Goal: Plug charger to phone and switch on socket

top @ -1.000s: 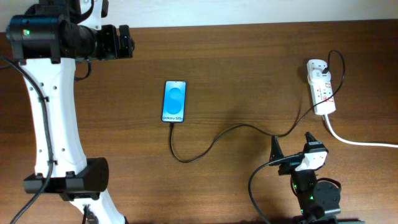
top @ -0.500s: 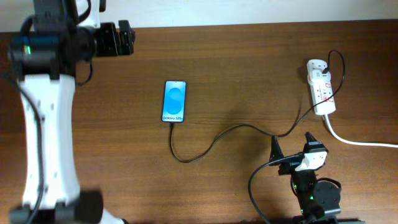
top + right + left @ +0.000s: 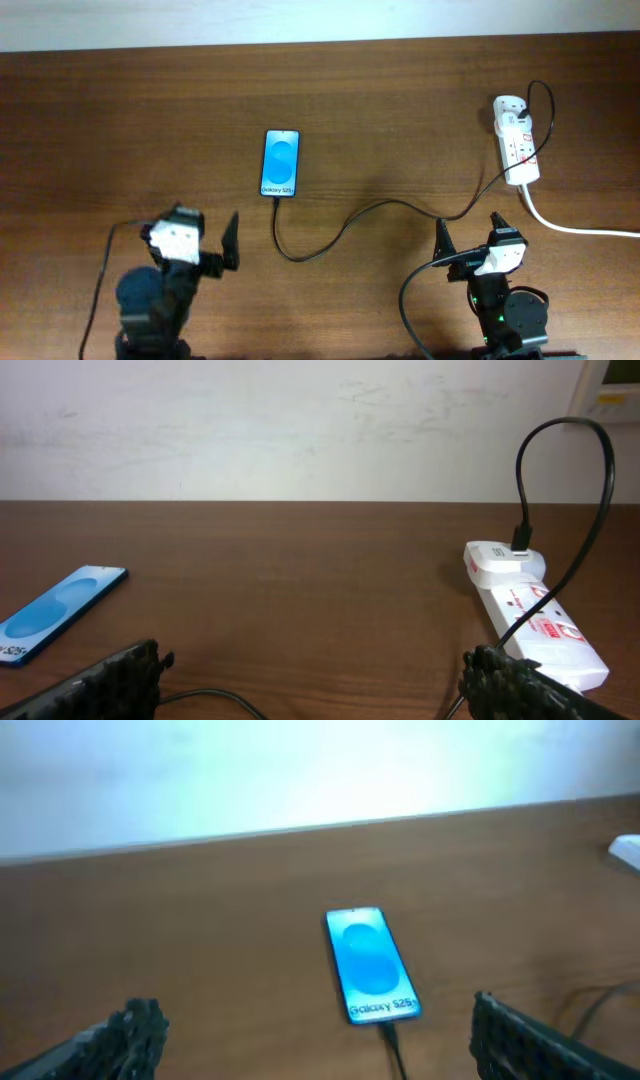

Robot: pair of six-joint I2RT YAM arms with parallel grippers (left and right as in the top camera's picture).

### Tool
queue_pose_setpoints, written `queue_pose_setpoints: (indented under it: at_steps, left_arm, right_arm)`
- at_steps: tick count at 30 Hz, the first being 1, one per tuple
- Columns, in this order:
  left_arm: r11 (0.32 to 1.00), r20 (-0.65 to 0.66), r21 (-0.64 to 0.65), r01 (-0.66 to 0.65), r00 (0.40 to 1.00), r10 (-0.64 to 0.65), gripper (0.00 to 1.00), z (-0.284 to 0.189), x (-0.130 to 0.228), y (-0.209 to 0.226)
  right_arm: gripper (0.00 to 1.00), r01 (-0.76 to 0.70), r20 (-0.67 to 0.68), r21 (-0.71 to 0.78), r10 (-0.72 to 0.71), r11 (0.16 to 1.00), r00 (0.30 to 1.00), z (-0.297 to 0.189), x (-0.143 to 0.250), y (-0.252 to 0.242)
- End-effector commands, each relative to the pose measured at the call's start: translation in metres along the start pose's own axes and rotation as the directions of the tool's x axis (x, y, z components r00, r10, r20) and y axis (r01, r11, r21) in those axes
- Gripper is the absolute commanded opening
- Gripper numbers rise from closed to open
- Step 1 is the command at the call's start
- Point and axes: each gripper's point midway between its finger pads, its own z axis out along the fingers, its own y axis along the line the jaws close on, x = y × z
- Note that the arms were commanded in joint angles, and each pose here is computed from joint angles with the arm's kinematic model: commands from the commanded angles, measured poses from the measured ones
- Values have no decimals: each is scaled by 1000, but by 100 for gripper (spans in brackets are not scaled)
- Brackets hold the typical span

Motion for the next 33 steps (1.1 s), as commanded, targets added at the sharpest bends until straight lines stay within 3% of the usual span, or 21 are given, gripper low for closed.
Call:
queue_pose_setpoints:
  at_steps: [1,9,22,33]
  left_arm:
    - [994,58,-59,-95,993,98,99,-6,15,7]
    - [945,105,-154,-290,946,307,99,-14,15,16]
    - [934,172,-211,-289,929,327,99,-19,24,19]
    - [937,108,-197,-287,944,312,99,-14,46,21]
  right_arm:
    - [98,-4,-4,-1,4,1000,1000,0,3,0]
    - [98,-4,-4,-1,4,1000,1000,0,3,0]
    - [98,-4,-4,-1,4,1000,1000,0,3,0]
    - [98,-4,-4,-1,4,1000,1000,0,3,0]
